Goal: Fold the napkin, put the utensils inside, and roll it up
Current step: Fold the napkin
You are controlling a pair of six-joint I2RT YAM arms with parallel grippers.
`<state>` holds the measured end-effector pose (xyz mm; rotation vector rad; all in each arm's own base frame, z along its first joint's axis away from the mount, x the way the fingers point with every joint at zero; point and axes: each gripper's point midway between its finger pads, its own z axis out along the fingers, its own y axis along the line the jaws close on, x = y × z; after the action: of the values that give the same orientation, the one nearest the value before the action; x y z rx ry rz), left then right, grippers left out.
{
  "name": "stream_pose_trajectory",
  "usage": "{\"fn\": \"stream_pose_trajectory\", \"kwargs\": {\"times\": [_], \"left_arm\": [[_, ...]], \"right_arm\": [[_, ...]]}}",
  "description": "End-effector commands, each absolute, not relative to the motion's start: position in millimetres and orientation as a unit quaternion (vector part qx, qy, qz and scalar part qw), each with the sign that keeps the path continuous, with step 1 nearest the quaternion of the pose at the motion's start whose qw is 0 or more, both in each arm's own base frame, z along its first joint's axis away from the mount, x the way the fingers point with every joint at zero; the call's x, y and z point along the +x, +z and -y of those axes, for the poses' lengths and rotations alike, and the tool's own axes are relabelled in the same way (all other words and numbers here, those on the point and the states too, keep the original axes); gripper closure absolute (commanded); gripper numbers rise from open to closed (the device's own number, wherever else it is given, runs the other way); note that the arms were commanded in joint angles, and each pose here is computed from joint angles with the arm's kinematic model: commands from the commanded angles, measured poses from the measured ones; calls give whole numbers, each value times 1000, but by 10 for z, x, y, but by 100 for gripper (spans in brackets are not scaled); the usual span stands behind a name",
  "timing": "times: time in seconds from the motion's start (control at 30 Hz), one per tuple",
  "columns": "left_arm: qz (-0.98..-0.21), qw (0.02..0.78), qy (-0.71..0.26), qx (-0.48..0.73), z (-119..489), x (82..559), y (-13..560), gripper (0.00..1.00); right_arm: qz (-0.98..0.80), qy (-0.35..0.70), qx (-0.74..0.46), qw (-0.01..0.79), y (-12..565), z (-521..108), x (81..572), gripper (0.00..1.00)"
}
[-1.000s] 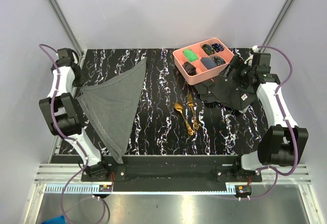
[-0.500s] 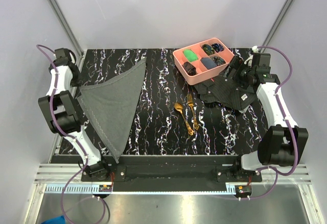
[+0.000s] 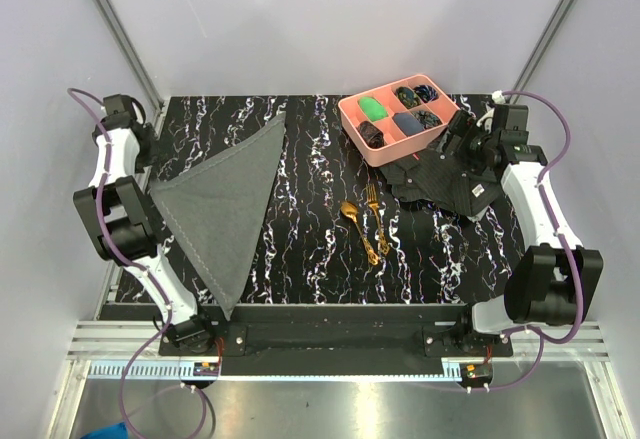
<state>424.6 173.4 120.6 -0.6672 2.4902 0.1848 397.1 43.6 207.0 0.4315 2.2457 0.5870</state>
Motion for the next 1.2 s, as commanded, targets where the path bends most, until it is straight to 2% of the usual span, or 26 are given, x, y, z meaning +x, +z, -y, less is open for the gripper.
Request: {"fn": "stream_pose_trajectory", "kwargs": {"times": [0.0,0.07,0.1,0.2,0.33,0.5,0.57,0.6,0.67,0.7,0.87,1.17], "left_arm": [[-913,312,74,-251,-1812,4364,1474,33],[-907,324,77,-258,-1814,4348,1601,23],[-905,329,77,-260,-1809,4340,1651,17],[-893,357,72,-265,-1762,4299,1917,11],[-877,398,43,-267,-1530,4146,2288,8],[-877,421,4,-232,-1079,3953,2339,5],[-871,443,-3,-212,-918,3888,2446,2],[-872,444,-5,-208,-870,3865,2424,2],[-870,454,-22,-192,-731,3846,2500,2],[-867,461,-30,-188,-683,3838,2539,2],[-866,470,-52,-164,-484,3848,2577,2],[-860,480,-92,-146,-306,3845,2670,1]], "right_arm": [[-876,254,142,384,2125,-674,4017,5],[-879,256,138,378,2090,-779,4045,5],[-883,267,106,371,2101,-1092,4012,6],[-888,295,69,346,2029,-1630,3987,5],[-892,338,16,299,1777,-2405,3935,6],[-881,404,-44,243,1524,-3309,3937,10],[-870,424,-58,245,1571,-3539,4027,11],[-876,422,-55,227,1373,-3627,4061,11],[-869,435,-61,229,1400,-3839,4146,12],[-876,430,-56,211,1166,-3907,4174,14],[-872,448,-29,193,901,-4175,4377,16],[-886,426,12,184,504,-4211,4537,21]]}}
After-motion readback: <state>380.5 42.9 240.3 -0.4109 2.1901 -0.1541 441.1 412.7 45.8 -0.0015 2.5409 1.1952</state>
